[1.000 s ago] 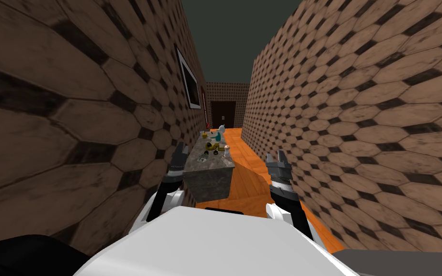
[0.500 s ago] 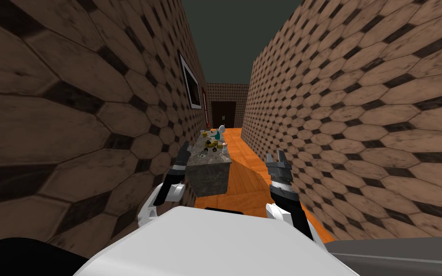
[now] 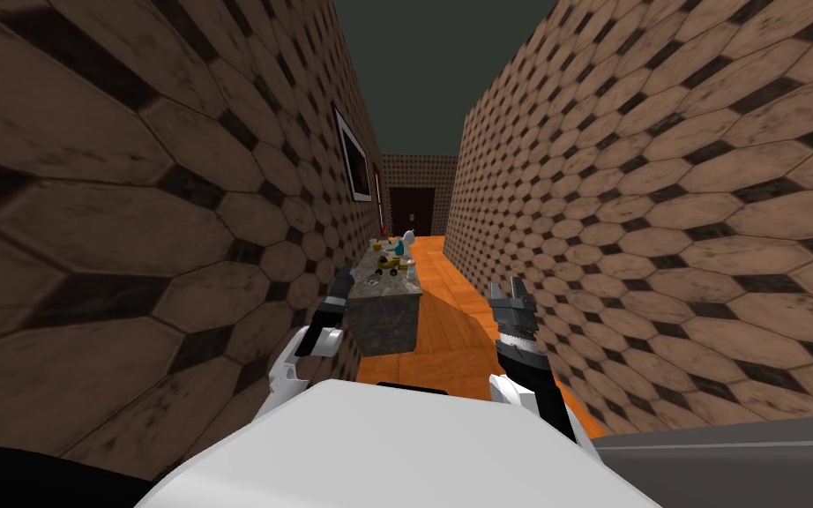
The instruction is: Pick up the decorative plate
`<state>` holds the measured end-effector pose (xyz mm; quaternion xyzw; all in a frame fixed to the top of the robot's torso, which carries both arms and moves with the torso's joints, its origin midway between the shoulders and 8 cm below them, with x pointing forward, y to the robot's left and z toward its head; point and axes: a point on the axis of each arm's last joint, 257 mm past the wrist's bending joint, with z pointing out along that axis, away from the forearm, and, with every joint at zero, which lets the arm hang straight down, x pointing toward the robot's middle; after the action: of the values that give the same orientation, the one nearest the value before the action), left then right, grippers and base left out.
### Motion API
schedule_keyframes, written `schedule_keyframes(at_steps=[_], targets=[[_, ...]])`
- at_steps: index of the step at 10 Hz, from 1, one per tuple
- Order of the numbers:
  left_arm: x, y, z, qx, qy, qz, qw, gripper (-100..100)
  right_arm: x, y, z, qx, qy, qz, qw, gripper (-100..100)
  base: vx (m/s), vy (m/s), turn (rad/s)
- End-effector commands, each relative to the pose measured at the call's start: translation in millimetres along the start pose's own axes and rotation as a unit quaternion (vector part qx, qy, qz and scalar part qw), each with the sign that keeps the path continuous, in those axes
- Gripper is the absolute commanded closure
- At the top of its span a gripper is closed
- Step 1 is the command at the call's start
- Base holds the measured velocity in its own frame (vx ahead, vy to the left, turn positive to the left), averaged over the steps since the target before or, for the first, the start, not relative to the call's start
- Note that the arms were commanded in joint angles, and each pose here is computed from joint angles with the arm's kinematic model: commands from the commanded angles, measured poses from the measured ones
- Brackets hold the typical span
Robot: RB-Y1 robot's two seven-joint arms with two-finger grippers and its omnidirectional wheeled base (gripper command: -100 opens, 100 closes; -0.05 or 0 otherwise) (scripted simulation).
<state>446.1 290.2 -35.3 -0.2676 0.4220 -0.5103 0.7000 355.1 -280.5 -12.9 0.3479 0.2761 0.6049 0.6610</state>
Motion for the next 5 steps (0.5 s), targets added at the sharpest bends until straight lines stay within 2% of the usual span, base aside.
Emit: schedule_keyframes(at_steps=[1,3,5], targets=[[-1.0,20,11.5,-0.024,0.005,-0.001,0.9997,-100,0,0,0.0,0.0,0.0,0.0,1.0,0,-0.066,-0.057,0.052],[-3.0,40,22.3,-0.047,0.007,-0.002,0.9989,-100,0,0,0.0,0.0,0.0,0.0,1.0,0,-0.11,-0.102,0.059],[-5.8,60,32.9,-0.071,0.008,-0.004,0.9974,-100,0,0,0.0,0.0,0.0,0.0,1.0,0,-0.081,-0.069,0.035]])
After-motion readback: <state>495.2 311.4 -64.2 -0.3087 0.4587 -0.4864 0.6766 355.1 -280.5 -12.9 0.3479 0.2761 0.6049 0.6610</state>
